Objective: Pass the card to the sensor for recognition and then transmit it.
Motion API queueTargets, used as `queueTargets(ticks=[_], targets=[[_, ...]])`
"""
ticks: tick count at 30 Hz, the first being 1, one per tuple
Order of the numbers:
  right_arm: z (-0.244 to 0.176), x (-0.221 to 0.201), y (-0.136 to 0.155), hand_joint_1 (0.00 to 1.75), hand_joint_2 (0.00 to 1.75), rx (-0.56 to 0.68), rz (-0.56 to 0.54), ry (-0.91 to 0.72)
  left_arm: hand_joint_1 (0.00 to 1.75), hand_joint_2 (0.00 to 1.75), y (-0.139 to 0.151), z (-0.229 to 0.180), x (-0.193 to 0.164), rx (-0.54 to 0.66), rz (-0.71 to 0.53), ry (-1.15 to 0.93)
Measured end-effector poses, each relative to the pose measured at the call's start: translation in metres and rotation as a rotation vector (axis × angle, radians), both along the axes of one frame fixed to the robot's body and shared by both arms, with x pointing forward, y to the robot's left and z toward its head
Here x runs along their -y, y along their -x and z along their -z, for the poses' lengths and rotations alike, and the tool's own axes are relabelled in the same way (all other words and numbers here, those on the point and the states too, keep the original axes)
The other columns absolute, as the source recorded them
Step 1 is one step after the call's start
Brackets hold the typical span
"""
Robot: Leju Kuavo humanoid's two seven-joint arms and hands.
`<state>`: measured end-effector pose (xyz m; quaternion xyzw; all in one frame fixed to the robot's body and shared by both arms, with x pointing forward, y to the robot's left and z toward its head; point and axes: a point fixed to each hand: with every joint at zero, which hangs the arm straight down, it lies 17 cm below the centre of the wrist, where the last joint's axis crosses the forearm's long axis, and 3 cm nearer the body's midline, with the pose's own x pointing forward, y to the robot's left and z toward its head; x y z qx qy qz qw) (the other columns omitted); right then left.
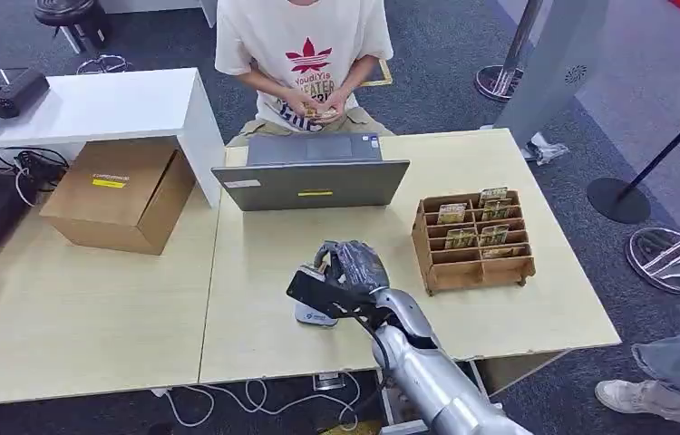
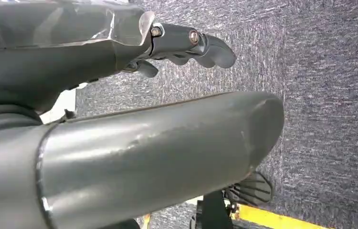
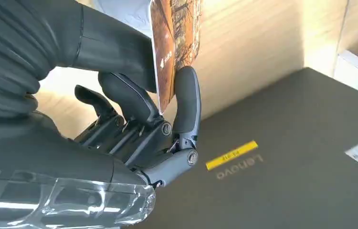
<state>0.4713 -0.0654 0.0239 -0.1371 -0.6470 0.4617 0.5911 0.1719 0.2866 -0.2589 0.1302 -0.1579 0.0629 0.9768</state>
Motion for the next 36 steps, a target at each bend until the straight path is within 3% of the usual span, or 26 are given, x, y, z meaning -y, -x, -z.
queueTargets(ticks=[17,36], targets=[[0.03,0.004,0.013,1.75,1.75,-0.078,0.005,0.029,0.0,0.0,-0.001,0.0,-0.001,0.001,0.001,-0.002],[0.044,0.016,0.012,1.75,1.75,-0.083,0.097,0.078,0.0,0.0,0.001,0.0,-0.002,-0.006,-0.012,-0.004]])
